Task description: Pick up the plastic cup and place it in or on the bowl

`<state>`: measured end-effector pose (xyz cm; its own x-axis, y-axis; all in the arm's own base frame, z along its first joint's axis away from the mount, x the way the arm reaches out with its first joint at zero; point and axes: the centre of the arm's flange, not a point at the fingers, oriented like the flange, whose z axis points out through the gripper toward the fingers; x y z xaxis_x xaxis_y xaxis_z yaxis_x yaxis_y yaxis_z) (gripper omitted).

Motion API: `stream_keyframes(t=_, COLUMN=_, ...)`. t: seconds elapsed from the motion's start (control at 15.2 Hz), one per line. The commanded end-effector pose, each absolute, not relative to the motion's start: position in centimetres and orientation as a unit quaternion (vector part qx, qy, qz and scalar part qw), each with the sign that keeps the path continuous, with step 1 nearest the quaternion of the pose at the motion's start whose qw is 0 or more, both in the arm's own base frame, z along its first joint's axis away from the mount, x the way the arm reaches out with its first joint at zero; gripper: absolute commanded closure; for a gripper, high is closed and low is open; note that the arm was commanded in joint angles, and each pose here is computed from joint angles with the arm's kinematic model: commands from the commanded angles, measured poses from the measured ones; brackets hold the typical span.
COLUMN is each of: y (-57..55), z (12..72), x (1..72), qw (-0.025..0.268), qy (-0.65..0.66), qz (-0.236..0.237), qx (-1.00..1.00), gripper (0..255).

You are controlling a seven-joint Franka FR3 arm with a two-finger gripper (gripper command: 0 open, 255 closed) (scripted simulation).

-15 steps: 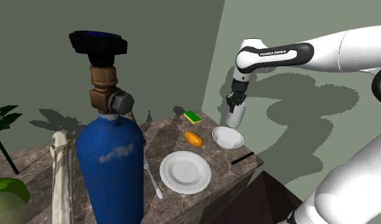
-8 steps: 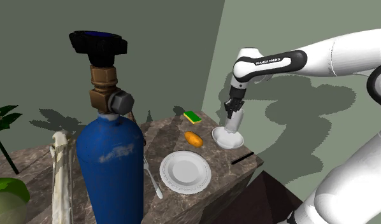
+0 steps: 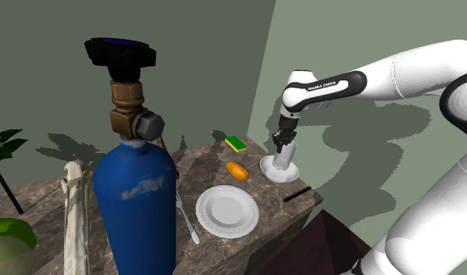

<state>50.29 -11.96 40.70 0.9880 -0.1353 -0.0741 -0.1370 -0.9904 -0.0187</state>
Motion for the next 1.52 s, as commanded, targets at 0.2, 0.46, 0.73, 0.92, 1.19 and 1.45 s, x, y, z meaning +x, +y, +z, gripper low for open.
stream_keyframes(t=0.2, y=-11.9, z=40.4, x=50.2, qw=0.012, qy=0.068, qz=0.036, qx=-0.997, gripper=255)
stream_keyframes(t=0.46, y=-11.9, z=40.4, x=50.2, qw=0.012, qy=0.068, qz=0.036, qx=-0.997, gripper=0)
stream_keyframes(t=0.73, y=-11.9, z=40.4, x=50.2, qw=0.012, qy=0.068, qz=0.036, qx=-0.997, gripper=0)
stream_keyframes(t=0.92, y=-11.9, z=43.0, x=50.4, qw=0.012, qy=0.068, qz=0.036, qx=-0.997, gripper=0)
stream_keyframes(t=1.19, y=-12.0, z=45.4, x=50.6, qw=0.012, qy=0.068, qz=0.036, qx=-0.997, gripper=0)
stream_keyframes(t=1.45, y=-12.0, z=45.4, x=50.6, qw=0.012, qy=0.068, qz=0.036, qx=-0.997, gripper=0)
